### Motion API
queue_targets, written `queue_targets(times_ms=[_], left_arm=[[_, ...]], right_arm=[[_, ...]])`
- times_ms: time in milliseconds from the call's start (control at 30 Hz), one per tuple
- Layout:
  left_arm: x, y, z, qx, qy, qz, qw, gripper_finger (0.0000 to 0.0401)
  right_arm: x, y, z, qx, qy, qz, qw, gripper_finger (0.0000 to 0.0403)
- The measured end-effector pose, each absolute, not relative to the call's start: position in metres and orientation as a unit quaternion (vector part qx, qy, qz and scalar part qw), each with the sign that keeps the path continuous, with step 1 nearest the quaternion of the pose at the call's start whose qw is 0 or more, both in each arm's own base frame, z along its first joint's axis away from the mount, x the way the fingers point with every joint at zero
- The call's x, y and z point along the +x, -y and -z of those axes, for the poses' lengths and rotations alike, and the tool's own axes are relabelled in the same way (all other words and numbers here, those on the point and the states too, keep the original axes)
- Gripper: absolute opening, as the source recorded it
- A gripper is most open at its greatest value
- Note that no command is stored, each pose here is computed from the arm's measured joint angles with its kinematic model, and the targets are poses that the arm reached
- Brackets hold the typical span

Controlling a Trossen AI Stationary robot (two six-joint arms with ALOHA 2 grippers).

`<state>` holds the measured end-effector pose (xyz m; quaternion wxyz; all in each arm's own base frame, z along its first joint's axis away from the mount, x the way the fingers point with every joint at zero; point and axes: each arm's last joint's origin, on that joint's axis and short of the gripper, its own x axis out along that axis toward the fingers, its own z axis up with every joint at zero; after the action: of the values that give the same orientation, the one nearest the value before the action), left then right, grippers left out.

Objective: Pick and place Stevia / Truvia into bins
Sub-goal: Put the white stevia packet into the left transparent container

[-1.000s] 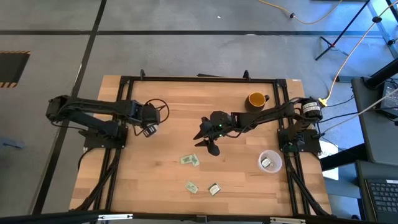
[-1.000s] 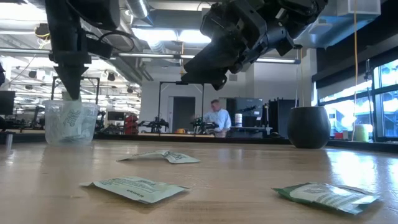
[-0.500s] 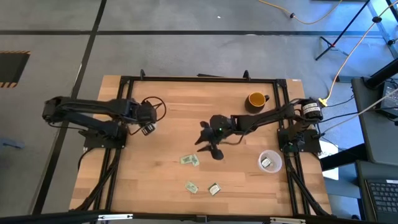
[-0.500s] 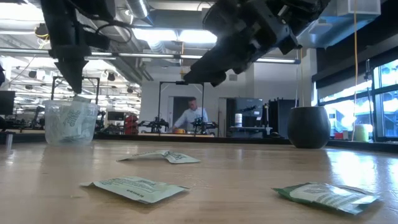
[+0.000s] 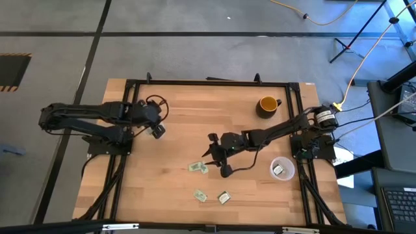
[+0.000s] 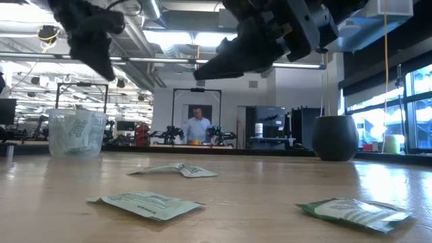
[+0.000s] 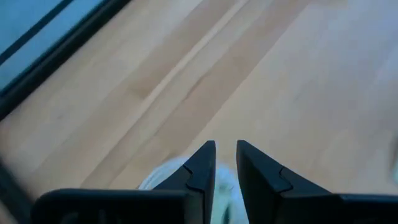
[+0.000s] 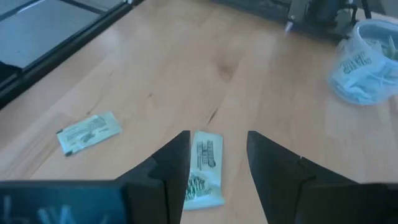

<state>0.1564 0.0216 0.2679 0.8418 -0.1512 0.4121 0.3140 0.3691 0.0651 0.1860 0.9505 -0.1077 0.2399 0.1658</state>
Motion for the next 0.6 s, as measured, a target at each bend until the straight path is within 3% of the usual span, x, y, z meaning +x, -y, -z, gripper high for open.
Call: queue_targets(times_ms=[267,600], left_arm=[[0.172,-0.013,-0.279,-0.140,-0.351,-0.237,0.895,0.0061],[0.173,-0.009,-0.280,-0.136,-0.345,-0.222,0.902,0.0061]], right_arm=[[0.378,-0.067,-0.156,-0.107,-0.260,-0.167,0.945,0.0134],[0.381,-0.070,-0.122,-0.076,-0.307,-0.180,0.932,0.0111]])
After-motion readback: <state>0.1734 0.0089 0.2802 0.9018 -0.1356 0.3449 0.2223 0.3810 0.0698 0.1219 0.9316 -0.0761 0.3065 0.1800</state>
